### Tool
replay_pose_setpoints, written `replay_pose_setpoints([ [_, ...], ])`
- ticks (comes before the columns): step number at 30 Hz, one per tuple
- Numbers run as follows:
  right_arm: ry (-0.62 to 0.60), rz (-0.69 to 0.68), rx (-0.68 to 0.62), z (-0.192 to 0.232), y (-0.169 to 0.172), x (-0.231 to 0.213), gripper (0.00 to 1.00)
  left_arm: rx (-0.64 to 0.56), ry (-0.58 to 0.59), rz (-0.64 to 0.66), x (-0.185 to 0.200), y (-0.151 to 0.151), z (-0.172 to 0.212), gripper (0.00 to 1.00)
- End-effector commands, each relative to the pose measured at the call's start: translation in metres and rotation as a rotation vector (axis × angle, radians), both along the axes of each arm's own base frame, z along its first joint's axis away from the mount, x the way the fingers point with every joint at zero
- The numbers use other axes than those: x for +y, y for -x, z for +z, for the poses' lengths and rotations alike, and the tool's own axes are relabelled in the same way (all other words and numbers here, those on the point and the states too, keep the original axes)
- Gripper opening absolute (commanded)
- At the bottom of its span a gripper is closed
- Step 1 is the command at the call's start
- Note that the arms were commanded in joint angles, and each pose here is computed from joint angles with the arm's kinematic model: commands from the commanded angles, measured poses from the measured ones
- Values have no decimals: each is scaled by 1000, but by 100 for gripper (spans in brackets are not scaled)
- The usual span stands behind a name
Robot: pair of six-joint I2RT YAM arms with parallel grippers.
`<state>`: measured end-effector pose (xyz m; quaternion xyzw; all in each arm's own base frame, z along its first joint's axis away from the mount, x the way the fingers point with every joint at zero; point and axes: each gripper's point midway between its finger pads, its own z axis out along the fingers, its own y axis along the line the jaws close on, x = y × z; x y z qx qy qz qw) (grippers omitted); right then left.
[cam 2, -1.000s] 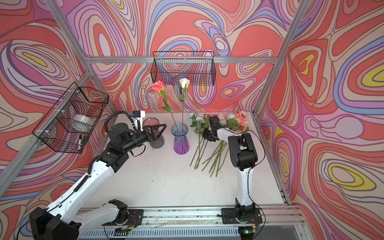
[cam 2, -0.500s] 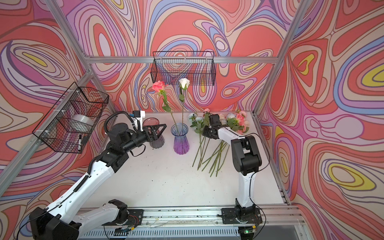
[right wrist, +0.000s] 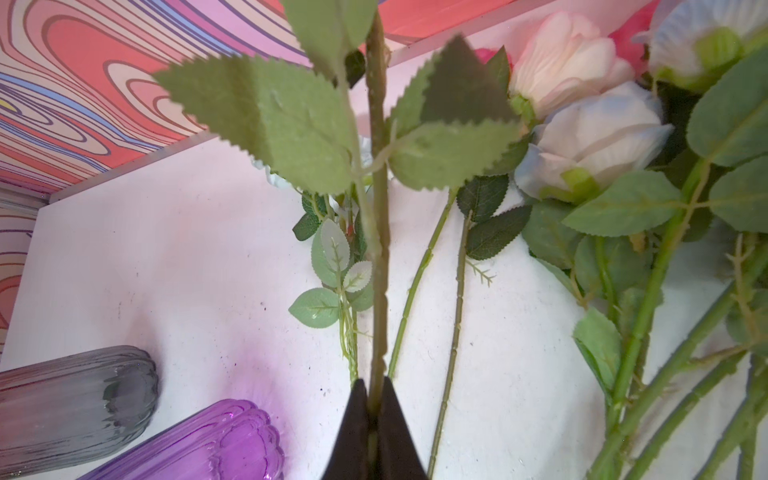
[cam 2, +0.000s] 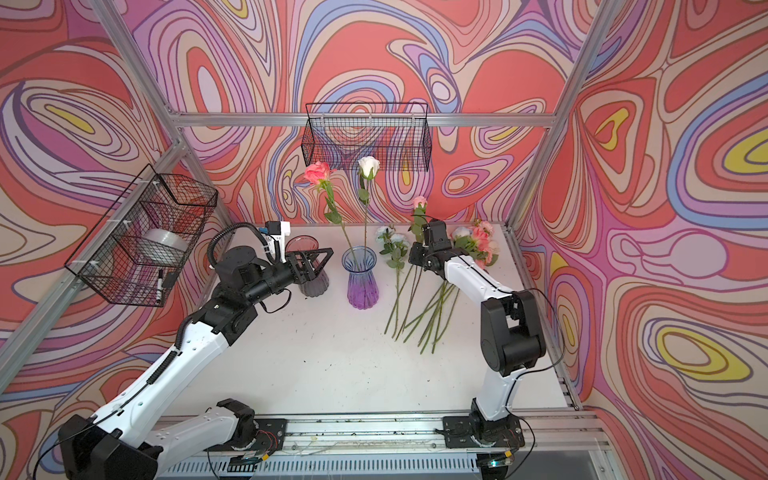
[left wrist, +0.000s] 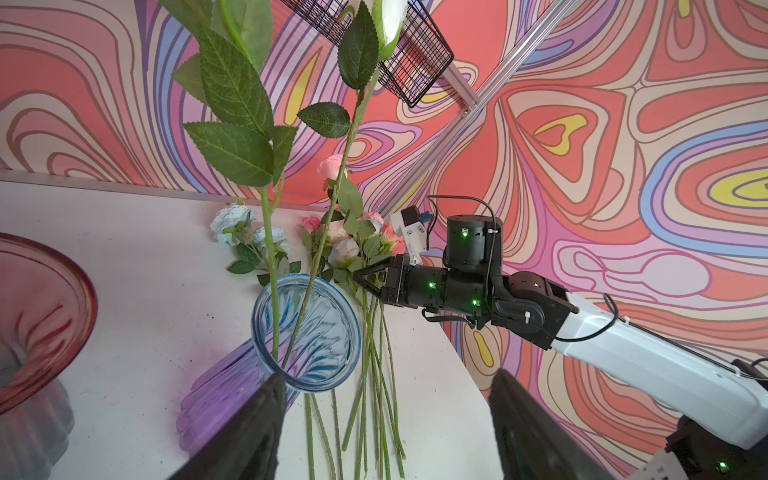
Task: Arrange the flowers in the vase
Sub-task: 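Lift the pink rose upright with the right gripper, then carry the pink rose toward the vase while the left gripper reaches its stem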
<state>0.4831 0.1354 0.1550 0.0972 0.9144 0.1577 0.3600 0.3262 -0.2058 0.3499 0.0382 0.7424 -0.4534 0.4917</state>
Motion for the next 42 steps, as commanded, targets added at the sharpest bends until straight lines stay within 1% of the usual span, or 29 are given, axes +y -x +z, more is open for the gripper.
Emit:
replay_pose_setpoints([
  [1,18,-2,-48,23,6,-5,0,-56,18,-13,0,4,21,77],
  [16,27,2,-55,24,8,-6,0,-53,3,-4,1,2,18,77],
  [24,27,-6,-125,47,5,-9,0,-71,-12,9,4,3,21,78],
  [28,10,-11,-166,64,9,-9,0,-77,-16,12,4,4,22,78],
  [32,-41,-24,-193,77,25,-11,0,-83,-9,1,4,6,25,79],
  [36,-98,-21,-179,79,48,-9,0,-86,5,-37,-2,9,28,79],
  [39,-159,-16,-191,83,70,-8,0,-90,13,-101,-15,16,30,77],
  [42,-210,-21,-253,98,93,-10,0,-97,-43,-173,-38,31,23,76],
])
